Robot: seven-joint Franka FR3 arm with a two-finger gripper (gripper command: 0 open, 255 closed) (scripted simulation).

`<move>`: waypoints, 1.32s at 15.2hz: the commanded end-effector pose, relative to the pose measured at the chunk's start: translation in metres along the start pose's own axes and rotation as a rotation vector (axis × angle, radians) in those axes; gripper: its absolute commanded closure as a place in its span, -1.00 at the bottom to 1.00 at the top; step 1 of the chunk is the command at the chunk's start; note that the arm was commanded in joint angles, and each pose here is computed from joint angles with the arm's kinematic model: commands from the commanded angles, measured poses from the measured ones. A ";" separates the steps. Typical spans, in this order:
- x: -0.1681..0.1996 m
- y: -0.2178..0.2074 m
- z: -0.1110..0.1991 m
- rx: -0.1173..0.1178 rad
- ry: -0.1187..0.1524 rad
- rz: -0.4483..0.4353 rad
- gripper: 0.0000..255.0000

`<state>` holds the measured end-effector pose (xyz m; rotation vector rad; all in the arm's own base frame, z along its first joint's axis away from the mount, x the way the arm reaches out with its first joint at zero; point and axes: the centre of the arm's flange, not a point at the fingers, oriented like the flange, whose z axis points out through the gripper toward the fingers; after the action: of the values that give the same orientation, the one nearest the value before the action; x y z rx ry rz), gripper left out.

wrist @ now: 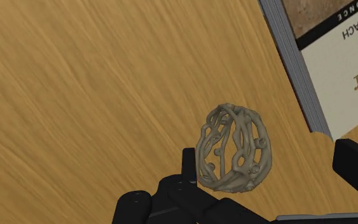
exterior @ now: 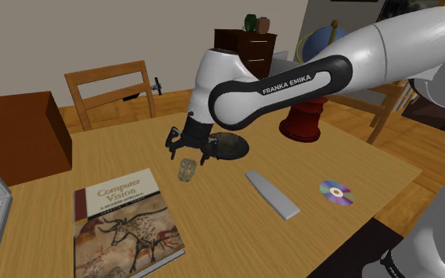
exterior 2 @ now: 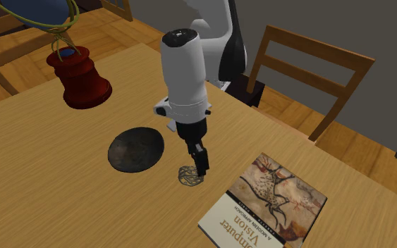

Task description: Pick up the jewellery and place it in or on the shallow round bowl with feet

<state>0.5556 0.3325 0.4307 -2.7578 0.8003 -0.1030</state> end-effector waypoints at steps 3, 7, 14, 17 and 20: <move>0.000 -0.001 0.021 0.001 0.001 0.001 -1.00; 0.000 -0.001 0.030 0.001 0.001 0.001 -1.00; 0.000 -0.001 0.030 0.001 0.001 0.001 1.00; 0.000 -0.001 0.030 0.001 0.001 0.001 1.00; 0.000 -0.001 0.030 0.001 0.001 0.001 1.00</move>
<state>0.5602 0.3400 0.4025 -2.7561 0.8014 -0.1044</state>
